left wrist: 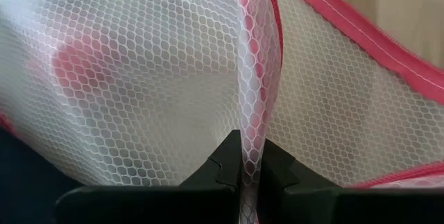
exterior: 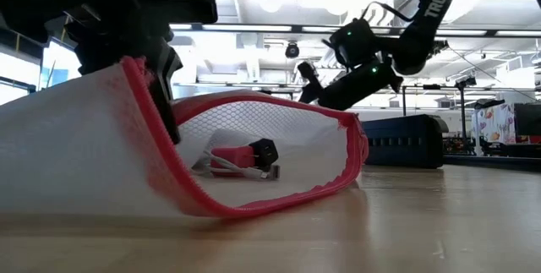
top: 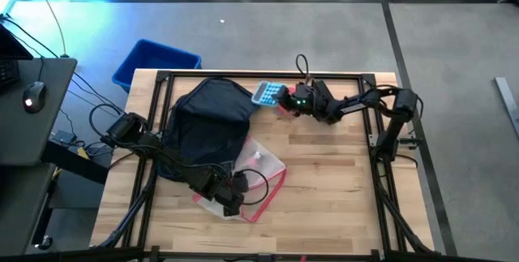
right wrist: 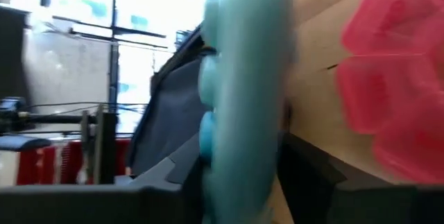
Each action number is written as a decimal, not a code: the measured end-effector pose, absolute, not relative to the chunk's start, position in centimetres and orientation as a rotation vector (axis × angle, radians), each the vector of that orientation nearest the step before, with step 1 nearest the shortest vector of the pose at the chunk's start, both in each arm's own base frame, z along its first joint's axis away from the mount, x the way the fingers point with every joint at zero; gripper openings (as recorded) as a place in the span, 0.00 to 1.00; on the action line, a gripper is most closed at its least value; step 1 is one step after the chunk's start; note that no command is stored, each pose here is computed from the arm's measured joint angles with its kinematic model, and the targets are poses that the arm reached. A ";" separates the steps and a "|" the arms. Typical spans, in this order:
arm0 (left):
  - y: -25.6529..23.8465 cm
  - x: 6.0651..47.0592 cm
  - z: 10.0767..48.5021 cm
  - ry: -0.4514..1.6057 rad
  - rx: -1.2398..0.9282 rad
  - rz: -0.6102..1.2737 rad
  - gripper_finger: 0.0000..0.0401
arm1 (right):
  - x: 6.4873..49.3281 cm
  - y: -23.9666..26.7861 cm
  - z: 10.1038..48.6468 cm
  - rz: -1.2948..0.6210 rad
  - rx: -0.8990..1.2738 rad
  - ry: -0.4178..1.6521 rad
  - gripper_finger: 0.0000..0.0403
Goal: Unpack backpack
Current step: Remove the blue calculator from the transparent pink zip bag
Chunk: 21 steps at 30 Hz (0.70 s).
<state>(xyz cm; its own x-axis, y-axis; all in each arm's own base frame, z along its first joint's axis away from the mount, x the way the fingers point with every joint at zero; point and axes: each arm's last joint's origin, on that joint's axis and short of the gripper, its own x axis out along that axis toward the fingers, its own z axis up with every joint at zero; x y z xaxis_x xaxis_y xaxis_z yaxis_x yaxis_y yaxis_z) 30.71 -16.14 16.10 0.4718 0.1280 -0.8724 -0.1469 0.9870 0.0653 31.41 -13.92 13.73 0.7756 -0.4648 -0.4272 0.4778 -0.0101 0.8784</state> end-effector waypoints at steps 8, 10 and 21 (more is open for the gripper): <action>-16.1 30.7 16.1 1.065 -0.020 0.167 0.00 | 31.7 -14.1 13.9 -0.696 1.320 0.110 0.41; -16.1 30.7 16.1 1.064 -0.026 0.171 0.00 | 31.4 -14.0 13.8 -0.720 1.324 0.155 0.41; -16.3 30.9 16.3 1.037 -0.057 0.172 0.00 | 27.9 -12.5 16.6 -0.823 1.115 0.476 0.41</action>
